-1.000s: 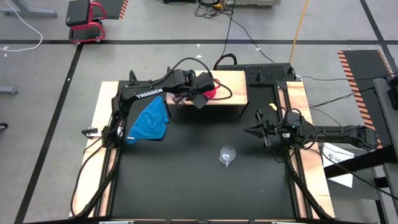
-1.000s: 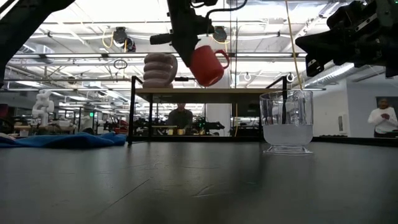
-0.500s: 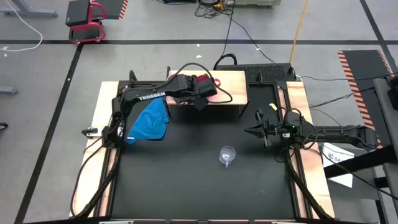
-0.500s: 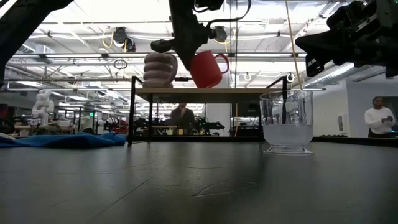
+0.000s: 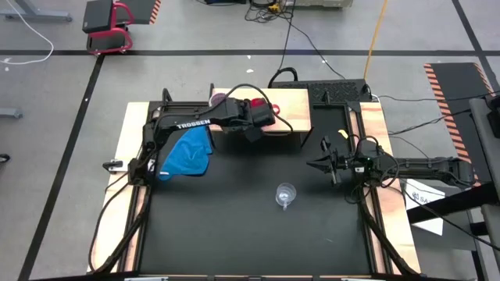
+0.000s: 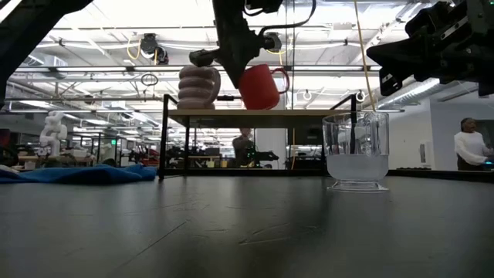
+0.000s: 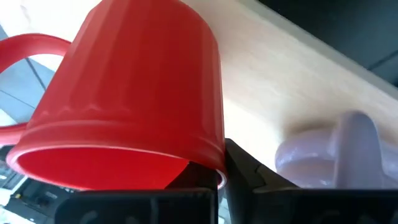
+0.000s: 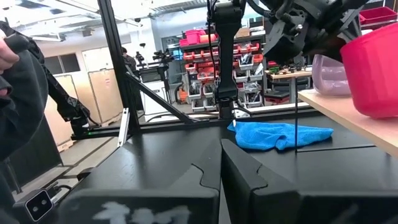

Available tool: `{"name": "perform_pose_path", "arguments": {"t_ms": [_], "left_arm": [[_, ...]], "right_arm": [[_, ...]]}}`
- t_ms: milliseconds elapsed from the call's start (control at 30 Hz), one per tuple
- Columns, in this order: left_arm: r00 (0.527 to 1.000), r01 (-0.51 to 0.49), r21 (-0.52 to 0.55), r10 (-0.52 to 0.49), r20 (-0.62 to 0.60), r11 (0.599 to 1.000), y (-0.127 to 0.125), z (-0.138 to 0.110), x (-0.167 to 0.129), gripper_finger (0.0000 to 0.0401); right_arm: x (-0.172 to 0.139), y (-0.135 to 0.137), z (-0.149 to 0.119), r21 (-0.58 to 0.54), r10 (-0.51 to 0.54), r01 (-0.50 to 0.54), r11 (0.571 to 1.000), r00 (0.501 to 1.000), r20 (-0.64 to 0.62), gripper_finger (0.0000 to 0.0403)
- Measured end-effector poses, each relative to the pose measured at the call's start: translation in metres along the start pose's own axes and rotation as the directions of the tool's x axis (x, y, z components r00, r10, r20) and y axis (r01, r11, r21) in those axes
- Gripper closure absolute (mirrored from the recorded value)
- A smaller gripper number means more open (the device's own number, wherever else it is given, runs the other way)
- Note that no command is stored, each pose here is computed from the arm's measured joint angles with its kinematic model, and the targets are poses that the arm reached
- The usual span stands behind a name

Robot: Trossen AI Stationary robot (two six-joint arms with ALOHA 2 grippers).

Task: Stack small to large cups/mugs on shelf
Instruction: Put the red mug on the shelf

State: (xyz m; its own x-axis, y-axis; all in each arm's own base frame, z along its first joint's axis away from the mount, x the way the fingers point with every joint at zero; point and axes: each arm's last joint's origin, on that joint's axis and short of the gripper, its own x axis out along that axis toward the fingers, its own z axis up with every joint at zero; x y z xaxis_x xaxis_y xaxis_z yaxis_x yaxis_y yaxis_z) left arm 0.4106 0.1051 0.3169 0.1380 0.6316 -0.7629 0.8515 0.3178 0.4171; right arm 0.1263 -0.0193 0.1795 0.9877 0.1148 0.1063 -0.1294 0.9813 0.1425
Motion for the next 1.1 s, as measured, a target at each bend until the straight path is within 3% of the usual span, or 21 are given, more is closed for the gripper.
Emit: {"name": "perform_pose_path", "arguments": {"t_ms": [233, 733, 900, 1100], "left_arm": [[0.998, 0.010, 0.018, -0.009, -0.058, 1.000, 0.002, 0.009, 0.013, 0.0396], [0.993, 0.015, 0.097, -0.004, -0.119, 0.995, 0.000, 0.013, 0.011, 0.0396], [0.995, 0.017, 0.086, -0.008, -0.096, 0.996, -0.001, 0.009, 0.006, 0.0396], [0.998, 0.006, 0.057, -0.009, 0.055, 0.998, -0.004, -0.002, -0.010, 0.0396]], "right_arm": [[0.000, 0.000, 0.000, 0.002, -0.001, 0.001, 1.000, 1.000, -0.005, 0.0403], [0.001, -0.001, -0.003, -0.002, -0.004, 0.004, 1.000, 1.000, -0.022, 0.0403], [0.001, -0.001, -0.003, -0.002, -0.004, 0.004, 1.000, 1.000, -0.023, 0.0403], [0.001, -0.001, -0.002, -0.004, -0.003, 0.003, 1.000, 1.000, -0.020, 0.0403]]}}
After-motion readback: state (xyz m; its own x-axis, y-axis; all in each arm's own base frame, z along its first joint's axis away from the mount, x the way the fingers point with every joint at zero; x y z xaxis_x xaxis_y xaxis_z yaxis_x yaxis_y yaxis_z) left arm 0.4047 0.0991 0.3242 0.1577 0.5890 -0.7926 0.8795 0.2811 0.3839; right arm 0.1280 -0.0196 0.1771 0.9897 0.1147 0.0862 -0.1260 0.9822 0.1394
